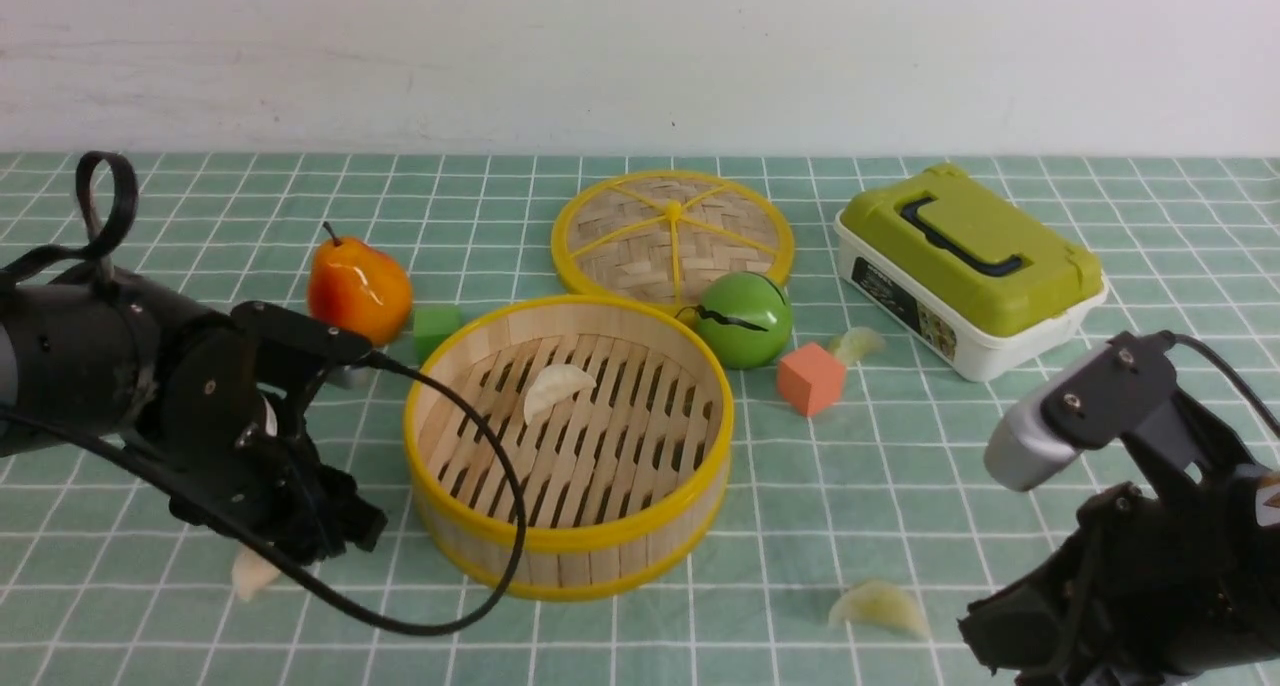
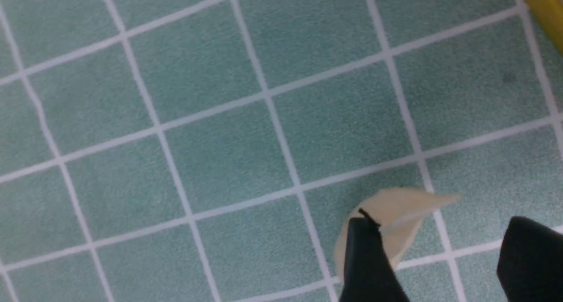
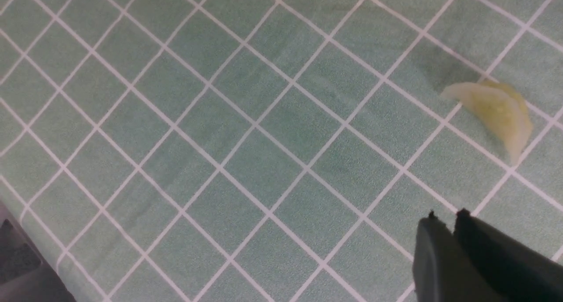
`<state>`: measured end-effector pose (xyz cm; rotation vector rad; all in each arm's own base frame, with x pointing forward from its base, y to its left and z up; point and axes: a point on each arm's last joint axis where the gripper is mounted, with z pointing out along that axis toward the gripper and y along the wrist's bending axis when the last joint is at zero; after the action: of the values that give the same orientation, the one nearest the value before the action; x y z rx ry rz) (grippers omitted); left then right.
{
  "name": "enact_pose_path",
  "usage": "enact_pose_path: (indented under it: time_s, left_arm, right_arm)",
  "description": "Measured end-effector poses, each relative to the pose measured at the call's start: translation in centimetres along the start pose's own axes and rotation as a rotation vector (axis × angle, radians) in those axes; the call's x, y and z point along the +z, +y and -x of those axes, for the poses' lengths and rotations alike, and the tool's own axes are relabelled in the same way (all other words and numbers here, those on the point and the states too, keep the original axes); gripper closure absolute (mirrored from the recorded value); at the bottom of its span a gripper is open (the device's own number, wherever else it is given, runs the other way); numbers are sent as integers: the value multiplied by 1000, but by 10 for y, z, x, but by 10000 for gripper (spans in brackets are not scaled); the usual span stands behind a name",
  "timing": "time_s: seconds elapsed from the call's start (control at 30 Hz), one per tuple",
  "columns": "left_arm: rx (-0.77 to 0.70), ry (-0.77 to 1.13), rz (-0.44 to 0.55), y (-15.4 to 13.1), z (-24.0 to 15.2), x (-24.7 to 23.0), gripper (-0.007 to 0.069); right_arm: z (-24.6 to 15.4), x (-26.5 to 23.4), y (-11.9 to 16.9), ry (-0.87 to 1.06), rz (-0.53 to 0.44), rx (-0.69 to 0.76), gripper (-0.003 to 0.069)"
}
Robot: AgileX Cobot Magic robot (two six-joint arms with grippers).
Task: Put the dumplings into the steamer on the table with the blue tablecloth.
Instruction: 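Reach for and grasp a dumpling on the table with the left gripper, then place the dumpling into the bamboo steamer basket with the left gripper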
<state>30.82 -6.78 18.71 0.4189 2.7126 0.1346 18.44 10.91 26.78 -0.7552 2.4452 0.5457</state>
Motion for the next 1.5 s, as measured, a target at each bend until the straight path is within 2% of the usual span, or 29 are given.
enact_pose_path:
  time_s: [0.37,0.53,0.6,0.63,0.77,0.83,0.97,1.03,1.1,1.2,1.3,1.43,1.47,1.5]
  left_arm:
    - [-16,39,9,0,0,5,236]
    - [-25,100,-6,-4,-4,26,321]
    - [-49,108,-7,-3,-2,29,424]
    - [-64,112,-4,-3,-1,28,444]
    - [-132,119,2,0,7,15,437]
    - [-173,79,-7,2,19,-7,437]
    - [-298,-55,-111,2,48,-55,437]
    - [-365,-147,-238,-4,69,-82,437]
    - [-371,-201,-330,-11,85,-94,437]
    - [-323,-225,-426,-30,105,-95,437]
    - [-175,-188,-453,-61,124,-74,437]
    - [38,-127,-400,-99,135,-30,437]
    - [40,-124,-400,-100,136,-27,437]
    - [112,-100,-364,-111,137,-9,437]
  right_arm:
    - [1,0,0,-13,-2,6,594]
    - [1,0,0,-14,-1,7,587]
    - [1,0,0,-14,-1,7,585]
    - [1,0,0,-15,1,9,583]
    - [2,0,0,-17,1,11,580]
    - [2,0,0,-21,0,11,578]
    - [3,0,0,-28,-5,11,575]
    - [3,0,-1,-36,-9,11,573]
    - [4,0,-1,-42,-12,12,573]
    - [4,0,-1,-43,-12,12,571]
    - [4,0,-1,-45,-11,14,566]
    - [4,0,-1,-45,-11,14,564]
    - [4,0,-1,-45,-11,14,564]
    - [4,0,-1,-44,-10,14,564]
